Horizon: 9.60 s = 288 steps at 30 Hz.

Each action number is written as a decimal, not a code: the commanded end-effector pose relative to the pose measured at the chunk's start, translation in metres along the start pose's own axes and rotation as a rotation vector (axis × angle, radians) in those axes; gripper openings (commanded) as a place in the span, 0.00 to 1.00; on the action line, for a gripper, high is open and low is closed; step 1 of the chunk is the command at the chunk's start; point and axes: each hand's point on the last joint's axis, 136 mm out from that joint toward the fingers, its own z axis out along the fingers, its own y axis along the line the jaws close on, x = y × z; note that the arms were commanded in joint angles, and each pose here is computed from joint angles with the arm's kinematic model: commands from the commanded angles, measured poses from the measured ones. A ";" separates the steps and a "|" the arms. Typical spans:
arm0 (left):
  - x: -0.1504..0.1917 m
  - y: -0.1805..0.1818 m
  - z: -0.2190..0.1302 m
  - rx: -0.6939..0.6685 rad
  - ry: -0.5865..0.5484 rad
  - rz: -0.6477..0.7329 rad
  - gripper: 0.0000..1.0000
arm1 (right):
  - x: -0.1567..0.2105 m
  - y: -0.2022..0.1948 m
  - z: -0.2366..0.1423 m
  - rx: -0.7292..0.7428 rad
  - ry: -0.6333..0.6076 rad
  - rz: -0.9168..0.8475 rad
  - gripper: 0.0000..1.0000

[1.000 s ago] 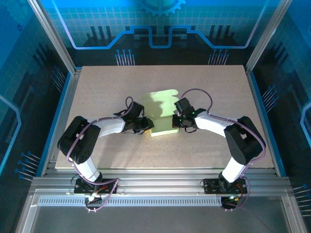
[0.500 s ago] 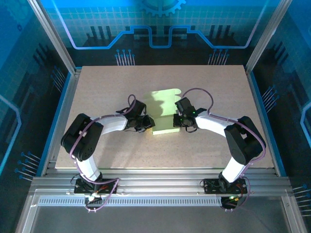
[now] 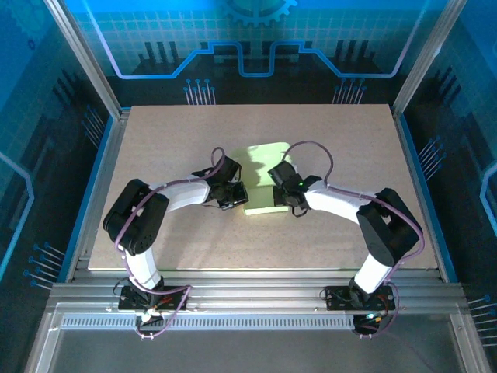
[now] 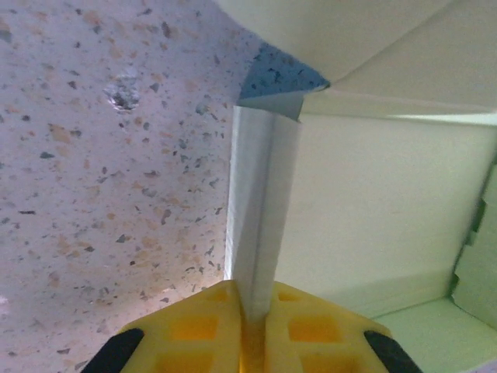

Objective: Fold the paper box

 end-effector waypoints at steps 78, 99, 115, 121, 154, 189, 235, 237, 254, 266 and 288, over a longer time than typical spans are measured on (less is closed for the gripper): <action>-0.031 0.016 0.007 -0.176 -0.121 -0.017 0.00 | -0.047 0.148 -0.126 -0.107 -0.497 -0.273 0.00; -0.032 0.013 0.004 -0.137 -0.120 0.020 0.00 | -0.062 0.056 -0.121 -0.271 -0.442 -0.048 0.38; -0.029 -0.026 -0.015 0.187 -0.108 0.142 0.00 | -0.062 -0.056 -0.074 -0.810 -0.250 0.466 0.67; -0.027 -0.030 -0.013 0.220 -0.096 0.138 0.00 | -0.069 -0.031 -0.075 -0.953 -0.208 0.429 0.58; -0.020 -0.006 -0.010 0.006 -0.052 0.128 0.00 | -0.021 -0.001 -0.010 -0.339 0.051 -0.006 0.29; -0.007 0.038 0.000 -0.273 0.045 0.159 0.00 | -0.014 0.006 -0.015 -0.392 0.101 0.100 0.58; 0.001 0.022 0.006 -0.232 0.059 0.198 0.00 | 0.049 -0.036 0.036 0.255 0.354 -0.225 0.00; 0.001 0.022 0.006 -0.232 0.060 0.196 0.00 | 0.054 -0.044 0.036 0.340 0.364 -0.253 0.00; 0.004 0.022 0.005 -0.224 0.072 0.197 0.00 | 0.057 -0.038 0.040 0.510 0.306 -0.376 0.00; 0.003 0.024 0.003 -0.241 0.071 0.216 0.00 | -0.021 -0.001 -0.014 0.181 0.063 -0.199 0.32; 0.001 0.022 0.003 -0.248 0.073 0.222 0.00 | -0.010 -0.018 0.000 0.153 0.169 -0.118 0.30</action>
